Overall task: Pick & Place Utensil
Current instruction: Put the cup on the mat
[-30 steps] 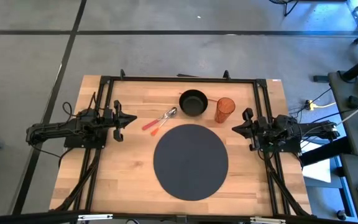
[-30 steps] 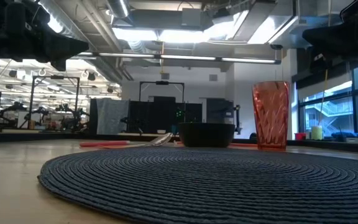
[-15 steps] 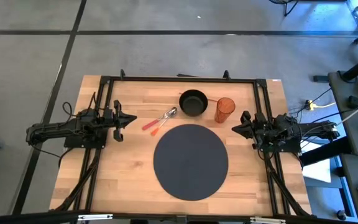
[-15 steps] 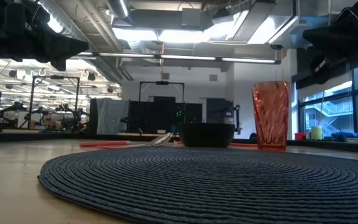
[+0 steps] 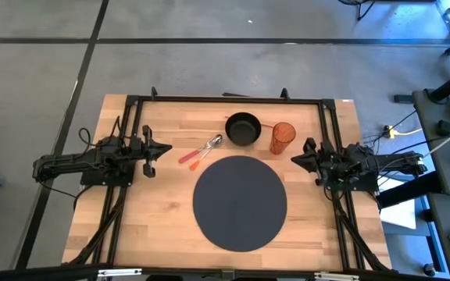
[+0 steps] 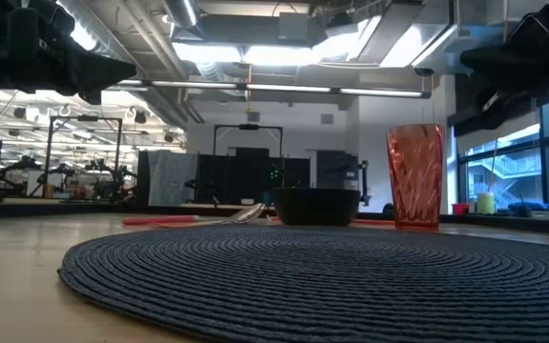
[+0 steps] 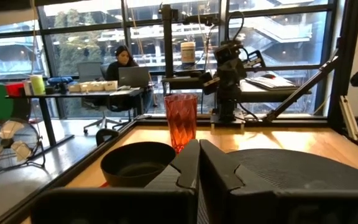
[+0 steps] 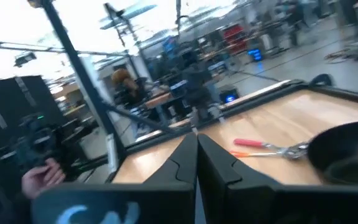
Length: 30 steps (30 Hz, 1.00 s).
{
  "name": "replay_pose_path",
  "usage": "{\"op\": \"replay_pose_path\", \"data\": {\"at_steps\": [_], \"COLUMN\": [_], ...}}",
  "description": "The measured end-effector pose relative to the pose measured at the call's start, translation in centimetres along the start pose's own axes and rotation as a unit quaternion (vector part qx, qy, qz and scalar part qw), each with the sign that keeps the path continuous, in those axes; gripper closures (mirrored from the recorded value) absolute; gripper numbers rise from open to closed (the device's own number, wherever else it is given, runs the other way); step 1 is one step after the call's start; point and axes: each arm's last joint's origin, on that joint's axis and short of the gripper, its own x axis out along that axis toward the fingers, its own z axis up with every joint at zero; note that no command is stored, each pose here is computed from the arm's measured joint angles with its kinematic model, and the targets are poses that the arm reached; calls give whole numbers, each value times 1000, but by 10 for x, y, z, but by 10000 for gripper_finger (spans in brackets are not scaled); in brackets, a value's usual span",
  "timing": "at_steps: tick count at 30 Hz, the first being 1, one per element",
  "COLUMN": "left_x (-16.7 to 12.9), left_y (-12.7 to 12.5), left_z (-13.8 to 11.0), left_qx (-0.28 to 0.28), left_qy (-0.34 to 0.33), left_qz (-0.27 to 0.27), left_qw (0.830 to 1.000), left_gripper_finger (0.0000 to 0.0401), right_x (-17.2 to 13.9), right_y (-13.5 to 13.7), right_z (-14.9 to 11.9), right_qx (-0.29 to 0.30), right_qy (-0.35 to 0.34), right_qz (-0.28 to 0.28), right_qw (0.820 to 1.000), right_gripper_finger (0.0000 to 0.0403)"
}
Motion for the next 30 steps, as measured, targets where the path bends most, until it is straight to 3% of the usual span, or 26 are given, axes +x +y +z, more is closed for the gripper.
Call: {"op": "replay_pose_path", "data": {"at_steps": [2, 5, 9, 14, 18, 20, 24, 30], "left_x": [0, 0, 0, 0, 0, 0, 0, 0], "left_y": [0, 0, 0, 0, 0, 0, 0, 0], "left_z": [0, 0, 0, 0, 0, 0, 0, 0], "left_qx": [7, 5, -1, -1, -1, -1, -1, -1], "left_qy": [0, 0, 0, 0, 0, 0, 1, 1], "left_qz": [0, 0, -1, -1, 1, 2, 2, 2], "left_qw": [1000, 1000, 1000, 1000, 1000, 1000, 1000, 1000], "left_gripper_finger": [397, 397, 397, 397, 395, 395, 395, 395], "right_x": [0, -1, -7, -1, 23, 39, 69, 95], "right_y": [0, 6, 23, 44, 60, 66, 73, 73], "right_z": [3, 17, 61, 116, 154, 167, 180, 172], "right_qx": [-6, -80, -129, -178, -237, -260, -279, -265], "right_qy": [-18, -57, -48, 29, 100, 156, 317, 507], "right_qz": [-9, 0, -4, -60, -106, -146, -216, -273], "right_qw": [1000, 995, 990, 982, 961, 942, 881, 773], "right_gripper_finger": [397, 397, 397, 397, 388, 375, 340, 303]}}
